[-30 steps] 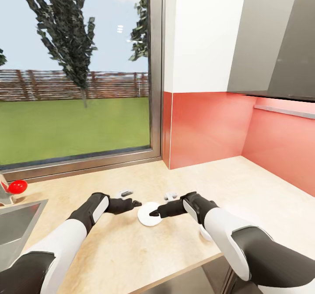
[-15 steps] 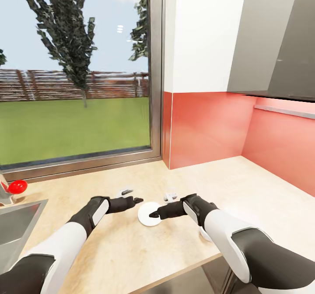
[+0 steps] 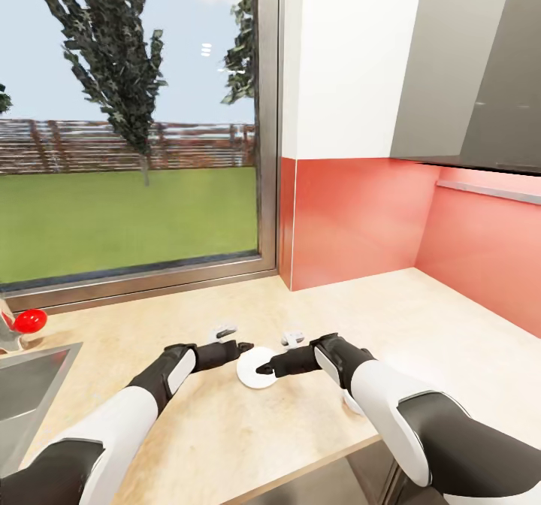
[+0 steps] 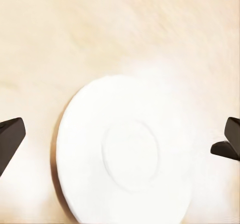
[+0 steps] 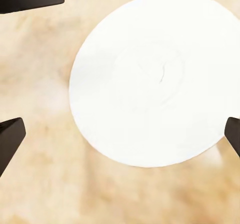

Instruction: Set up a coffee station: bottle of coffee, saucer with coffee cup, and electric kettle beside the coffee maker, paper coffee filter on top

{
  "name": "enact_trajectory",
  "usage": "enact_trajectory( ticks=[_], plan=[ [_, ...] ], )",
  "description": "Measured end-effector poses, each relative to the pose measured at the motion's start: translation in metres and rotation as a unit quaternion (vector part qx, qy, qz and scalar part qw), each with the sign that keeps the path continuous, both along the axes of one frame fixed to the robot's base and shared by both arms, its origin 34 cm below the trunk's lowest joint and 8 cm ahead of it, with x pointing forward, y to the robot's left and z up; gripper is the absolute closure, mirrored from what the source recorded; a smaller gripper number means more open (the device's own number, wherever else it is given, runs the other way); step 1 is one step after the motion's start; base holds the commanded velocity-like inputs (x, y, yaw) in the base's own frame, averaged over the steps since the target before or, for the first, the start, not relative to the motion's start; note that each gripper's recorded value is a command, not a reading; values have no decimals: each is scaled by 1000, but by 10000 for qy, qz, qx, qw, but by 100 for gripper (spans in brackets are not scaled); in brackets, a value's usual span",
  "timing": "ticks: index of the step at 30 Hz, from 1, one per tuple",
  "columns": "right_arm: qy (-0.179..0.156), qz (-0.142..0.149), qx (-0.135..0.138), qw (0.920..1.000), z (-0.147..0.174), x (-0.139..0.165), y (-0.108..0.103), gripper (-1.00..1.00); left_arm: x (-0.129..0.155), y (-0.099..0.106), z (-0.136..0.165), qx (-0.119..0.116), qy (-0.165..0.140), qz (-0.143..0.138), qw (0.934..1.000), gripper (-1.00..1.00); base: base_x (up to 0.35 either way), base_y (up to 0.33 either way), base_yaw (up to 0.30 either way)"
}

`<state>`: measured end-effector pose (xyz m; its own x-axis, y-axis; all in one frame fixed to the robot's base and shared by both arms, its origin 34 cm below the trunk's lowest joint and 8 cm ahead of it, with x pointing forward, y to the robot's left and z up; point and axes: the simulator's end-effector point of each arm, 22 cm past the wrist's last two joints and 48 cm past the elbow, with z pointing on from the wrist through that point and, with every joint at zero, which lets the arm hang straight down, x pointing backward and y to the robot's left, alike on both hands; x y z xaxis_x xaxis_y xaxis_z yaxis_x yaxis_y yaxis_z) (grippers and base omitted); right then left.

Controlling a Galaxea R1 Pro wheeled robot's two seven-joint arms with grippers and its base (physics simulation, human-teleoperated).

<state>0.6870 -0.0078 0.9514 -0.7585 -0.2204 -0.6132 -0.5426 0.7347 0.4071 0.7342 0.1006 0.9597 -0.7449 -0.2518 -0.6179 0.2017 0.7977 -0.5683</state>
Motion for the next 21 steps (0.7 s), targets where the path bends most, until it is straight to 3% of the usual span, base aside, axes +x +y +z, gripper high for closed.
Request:
enact_trajectory(
  ticks=[10, 13, 15, 21],
  plan=[
    [-185, -79, 30, 9998, 0, 5, -1, -100, 1, -11, 5, -144, -53, 9, 9999, -100, 0, 0, 0],
    [-175, -316, -5, 9993, -4, 9, -6, -100, 7, -9, 12, -239, -222, 123, 9994, -100, 0, 0, 0],
    [-113, -654, 127, 9977, -4, 16, -9, -100, 11, -8, 16, -272, -314, 178, 9990, -100, 0, 0, 0],
    [-60, -752, 187, 9970, -6, 15, -9, -100, 13, -8, 19, -280, -370, 192, 9987, -100, 0, 0, 0]
  ],
)
